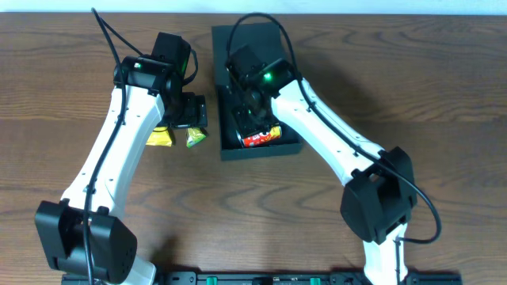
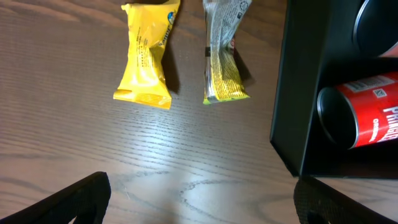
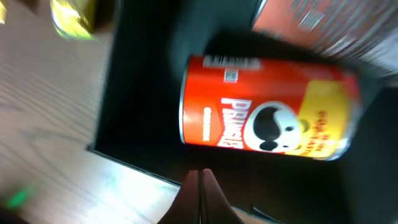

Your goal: Pack container

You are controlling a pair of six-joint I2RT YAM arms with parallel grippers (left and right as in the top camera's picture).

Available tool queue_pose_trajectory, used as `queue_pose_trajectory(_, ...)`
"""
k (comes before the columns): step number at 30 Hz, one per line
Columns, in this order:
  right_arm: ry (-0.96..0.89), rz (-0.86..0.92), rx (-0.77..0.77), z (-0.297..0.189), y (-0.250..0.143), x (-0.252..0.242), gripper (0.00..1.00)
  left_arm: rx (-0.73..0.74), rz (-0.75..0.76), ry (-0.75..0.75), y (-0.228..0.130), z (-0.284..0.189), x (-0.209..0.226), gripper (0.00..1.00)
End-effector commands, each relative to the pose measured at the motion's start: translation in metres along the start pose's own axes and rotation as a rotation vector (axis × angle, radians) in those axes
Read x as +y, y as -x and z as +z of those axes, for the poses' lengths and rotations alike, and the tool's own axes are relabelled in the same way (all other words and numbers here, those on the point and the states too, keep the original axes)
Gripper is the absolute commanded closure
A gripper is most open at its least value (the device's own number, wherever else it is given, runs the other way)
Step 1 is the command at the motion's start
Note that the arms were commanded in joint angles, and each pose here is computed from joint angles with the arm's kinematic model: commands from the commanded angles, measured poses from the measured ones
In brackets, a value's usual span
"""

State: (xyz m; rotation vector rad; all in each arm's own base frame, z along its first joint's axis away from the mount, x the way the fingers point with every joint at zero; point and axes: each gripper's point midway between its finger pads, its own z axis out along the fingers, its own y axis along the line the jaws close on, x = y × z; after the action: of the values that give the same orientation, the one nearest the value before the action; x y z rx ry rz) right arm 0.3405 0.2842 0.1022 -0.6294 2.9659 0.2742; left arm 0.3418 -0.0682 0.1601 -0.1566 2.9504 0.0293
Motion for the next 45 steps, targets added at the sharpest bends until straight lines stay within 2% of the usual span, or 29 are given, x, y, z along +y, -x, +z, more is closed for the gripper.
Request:
queue_pose_trajectory(1,0.058,-0.029,0.044,0.011,-0.010,0.008,0.99,-0.027,-0.014,0.009,0.006,-0.007,0.002,0.04)
queue_pose_trajectory(7,0.221,-0.047,0.061,0.009,-0.013,0.036,0.98,-0.027,-0.014,0.009,0.006,-0.007,0.002,0.04)
queue_pose_trajectory(12,0.229,-0.089,0.049,0.020,-0.016,0.051,0.99,-0.029,-0.014,0.008,0.006,-0.007,0.001,0.05)
queue_pose_trajectory(18,0.122,-0.130,-0.029,0.045,-0.008,0.044,0.98,-0.029,-0.014,0.008,0.006,-0.007,0.001,0.05)
queue_pose_trajectory(27,-0.017,-0.127,-0.125,0.046,0.014,0.022,0.98,-0.027,-0.014,0.009,0.006,-0.007,0.002,0.05)
queue_pose_trajectory(40,-0.007,-0.084,-0.106,0.061,0.014,0.020,0.99,-0.008,-0.012,0.015,0.001,-0.007,0.003,0.05)
queue_pose_trajectory(45,-0.150,-0.075,-0.131,0.065,0.020,-0.006,0.99,-0.001,-0.012,0.017,-0.001,-0.007,0.004,0.05)
